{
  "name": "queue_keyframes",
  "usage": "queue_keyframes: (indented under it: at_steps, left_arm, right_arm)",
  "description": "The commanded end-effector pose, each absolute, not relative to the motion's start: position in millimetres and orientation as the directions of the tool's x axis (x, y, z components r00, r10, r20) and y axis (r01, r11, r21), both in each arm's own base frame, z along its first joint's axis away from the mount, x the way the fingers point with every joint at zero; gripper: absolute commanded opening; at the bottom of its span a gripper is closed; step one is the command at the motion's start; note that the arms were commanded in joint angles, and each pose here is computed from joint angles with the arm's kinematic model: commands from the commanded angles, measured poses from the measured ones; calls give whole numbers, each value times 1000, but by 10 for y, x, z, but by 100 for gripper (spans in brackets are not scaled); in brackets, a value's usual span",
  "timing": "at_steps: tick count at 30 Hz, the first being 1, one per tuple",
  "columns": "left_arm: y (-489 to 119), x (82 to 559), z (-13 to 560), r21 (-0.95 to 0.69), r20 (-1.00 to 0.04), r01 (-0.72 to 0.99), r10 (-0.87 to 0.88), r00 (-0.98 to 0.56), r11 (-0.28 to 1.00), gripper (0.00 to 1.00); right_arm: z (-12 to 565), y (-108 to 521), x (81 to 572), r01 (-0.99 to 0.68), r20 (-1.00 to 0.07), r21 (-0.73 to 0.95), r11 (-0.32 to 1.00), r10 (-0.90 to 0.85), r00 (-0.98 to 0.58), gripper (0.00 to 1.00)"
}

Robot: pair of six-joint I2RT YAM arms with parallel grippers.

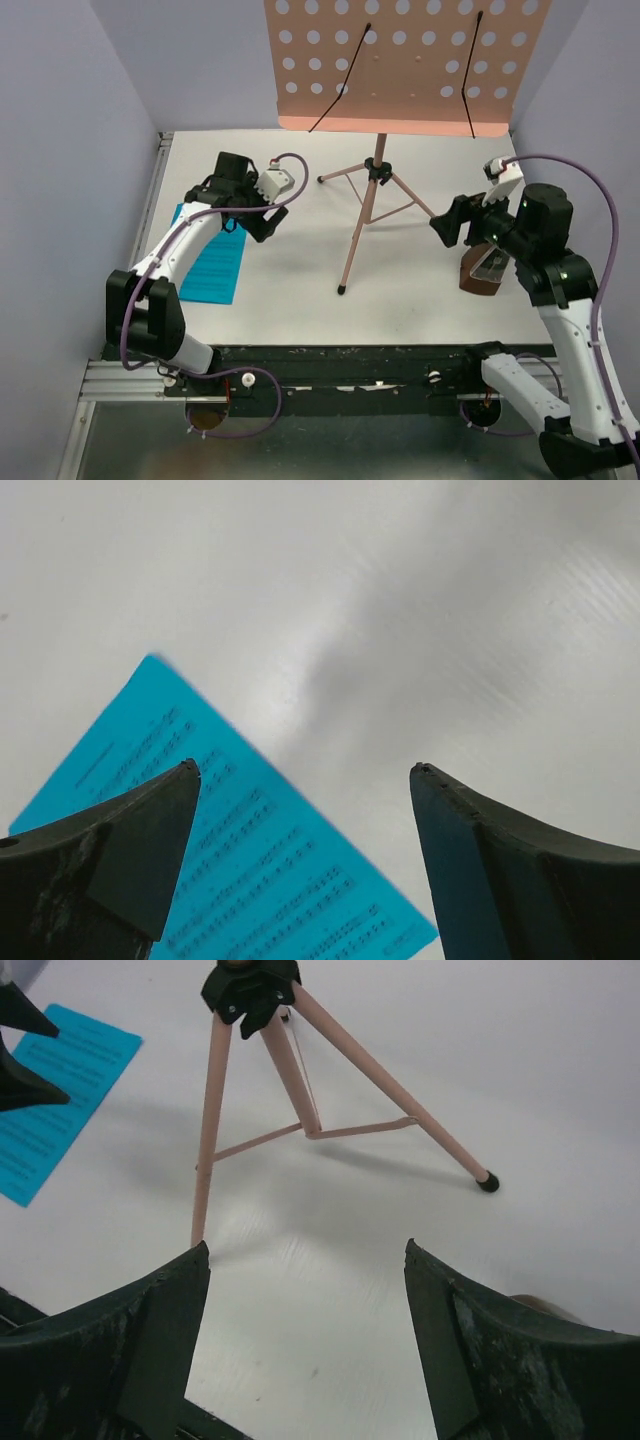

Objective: Pack up the instrument practice props

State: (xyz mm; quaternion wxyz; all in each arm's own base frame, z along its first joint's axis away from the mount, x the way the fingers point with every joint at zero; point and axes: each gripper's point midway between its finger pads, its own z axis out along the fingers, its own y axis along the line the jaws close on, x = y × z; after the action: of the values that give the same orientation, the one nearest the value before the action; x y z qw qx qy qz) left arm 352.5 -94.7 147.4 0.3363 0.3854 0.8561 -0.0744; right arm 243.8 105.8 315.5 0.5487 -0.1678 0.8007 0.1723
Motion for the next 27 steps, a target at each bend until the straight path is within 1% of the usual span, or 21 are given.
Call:
queue_keyframes:
  at_steps: [1,4,5,6,8,9,10,13,15,19,24,27]
  left_arm:
    - [-1444,3726,1502,117,-684,789,625,-375,602,93]
    - [-1615,3887,1514,139,-704,802,627,-333,582,90]
    - [-1671,3955,1507,143,-707,805,628,-324,576,90]
    - [-1729,4023,1531,151,-714,809,628,-308,568,89]
    - [-1856,4154,1540,160,-724,820,630,-281,549,89]
    - [-1921,4223,1575,172,-731,825,631,-260,539,89]
    - [-1984,4283,1582,178,-734,830,633,-246,528,88]
    - [-2139,4442,1627,194,-743,836,634,-217,514,88]
    - [-2221,4526,1634,192,-747,836,629,-215,514,88]
    - [-2364,4652,1652,202,-767,835,613,-191,513,89]
    - [-2560,4742,1713,203,-787,830,590,-178,520,88]
    - [-2658,4799,1722,268,-766,801,623,-160,535,88]
  right_arm:
    - [2931,1190,2562,-472,-851,347,810,60,-522,85]
    - [2947,1390,2733,-596,-825,460,658,70,-561,81]
    - [2979,1483,2784,-635,-814,501,588,71,-577,81]
    - [3028,1557,2826,-661,-803,532,530,67,-592,78]
    - [3094,1676,2947,-659,-751,626,418,95,-653,73]
    - [3096,1697,3042,-645,-731,655,394,110,-674,71]
    - [3089,1709,3123,-612,-702,687,392,137,-699,71]
    - [3087,1729,3332,-577,-678,718,388,208,-705,72]
    - [3120,1763,3412,-566,-661,741,362,239,-711,71]
    - [3091,1788,3540,-562,-673,732,387,280,-684,68]
    - [3052,1917,3612,-572,-689,715,402,268,-673,62]
    - [3031,2002,3648,-581,-700,703,410,254,-667,59]
